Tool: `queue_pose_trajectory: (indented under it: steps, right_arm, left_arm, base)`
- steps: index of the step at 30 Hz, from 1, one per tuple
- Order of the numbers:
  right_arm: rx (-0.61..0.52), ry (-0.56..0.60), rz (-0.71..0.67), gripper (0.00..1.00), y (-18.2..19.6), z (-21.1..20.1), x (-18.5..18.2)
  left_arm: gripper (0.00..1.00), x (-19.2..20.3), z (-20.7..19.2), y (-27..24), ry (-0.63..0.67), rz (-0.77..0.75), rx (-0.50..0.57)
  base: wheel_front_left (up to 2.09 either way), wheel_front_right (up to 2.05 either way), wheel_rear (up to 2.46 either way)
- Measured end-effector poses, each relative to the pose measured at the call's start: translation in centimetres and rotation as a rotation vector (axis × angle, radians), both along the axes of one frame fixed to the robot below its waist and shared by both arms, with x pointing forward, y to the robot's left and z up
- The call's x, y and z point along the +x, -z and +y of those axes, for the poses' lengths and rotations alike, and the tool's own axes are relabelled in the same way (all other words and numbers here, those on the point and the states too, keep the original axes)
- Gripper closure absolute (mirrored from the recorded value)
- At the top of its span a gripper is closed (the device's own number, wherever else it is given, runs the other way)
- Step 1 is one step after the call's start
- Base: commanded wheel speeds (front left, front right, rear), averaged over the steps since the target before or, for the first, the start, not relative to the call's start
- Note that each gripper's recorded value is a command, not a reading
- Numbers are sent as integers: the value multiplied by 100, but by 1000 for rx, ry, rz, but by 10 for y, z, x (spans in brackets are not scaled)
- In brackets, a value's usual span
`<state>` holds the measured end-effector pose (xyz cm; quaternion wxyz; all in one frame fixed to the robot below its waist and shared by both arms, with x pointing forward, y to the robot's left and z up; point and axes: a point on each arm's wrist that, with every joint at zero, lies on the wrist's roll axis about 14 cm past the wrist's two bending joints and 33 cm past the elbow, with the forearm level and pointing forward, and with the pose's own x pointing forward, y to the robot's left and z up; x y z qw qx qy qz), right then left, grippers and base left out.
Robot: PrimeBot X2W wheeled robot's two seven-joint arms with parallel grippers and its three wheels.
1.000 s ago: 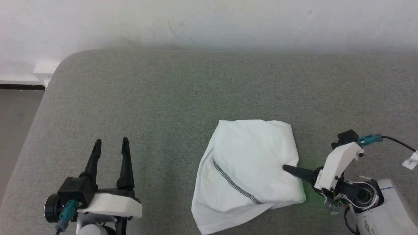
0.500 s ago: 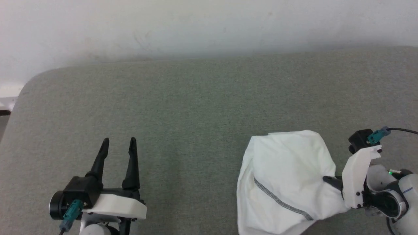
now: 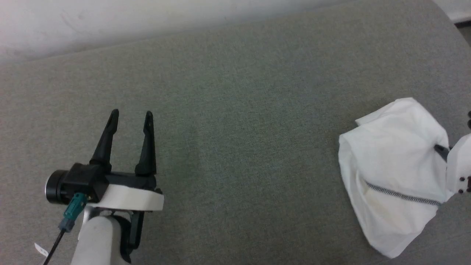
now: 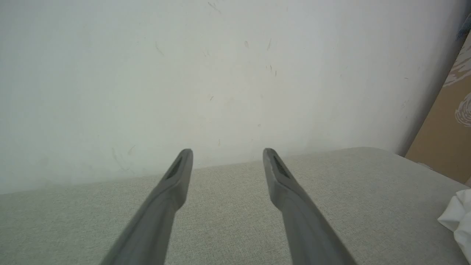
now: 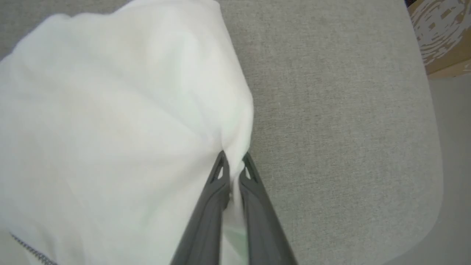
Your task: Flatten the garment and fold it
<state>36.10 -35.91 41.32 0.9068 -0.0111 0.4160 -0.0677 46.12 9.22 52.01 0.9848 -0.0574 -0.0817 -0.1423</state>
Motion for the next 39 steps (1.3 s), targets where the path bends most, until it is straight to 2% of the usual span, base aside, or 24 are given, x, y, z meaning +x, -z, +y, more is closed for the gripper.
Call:
queue_pose_trajectory:
  steps: [9, 10, 11, 12, 14, 20, 26, 31, 39]
  right_arm:
    - [-105, 182, 14, 100, 22, -66, 5]
    - [-113, 191, 13, 94, 25, -69, 6]
    - [-111, 206, 16, 52, 29, -71, 5]
    - [-108, 220, 30, 0, 34, -72, 3]
    - [-130, 219, 42, 0, 39, -75, 2]
    - [-170, 264, -40, 0, 26, -90, -3]
    - [-222, 218, -259, 0, -14, -85, 8]
    - [-190, 121, -451, 0, -36, -38, 20]
    - [-40, -54, -687, 0, -66, 72, 39]
  left_arm:
    - [0, 33, -19, 45, 54, 74, -10]
    - [0, 34, -19, 51, 54, 86, -10]
    - [0, 35, -18, 55, 52, 96, -10]
    - [0, 35, -17, 59, 50, 105, -10]
    - [0, 36, -14, 63, 39, 114, -8]
    - [0, 30, -6, 53, 9, 105, -16]
    - [0, 10, 6, 38, -34, 100, -31]
    - [0, -8, 21, 24, -80, 88, -34]
    - [0, -39, 56, 10, -183, 73, -32]
  base:
    - [0, 0, 0]
    - [0, 0, 0]
    - [0, 0, 0]
    - [0, 0, 0]
    - [0, 0, 0]
    - [0, 0, 0]
    - [0, 0, 0]
    - [0, 0, 0]
    - [0, 0, 0]
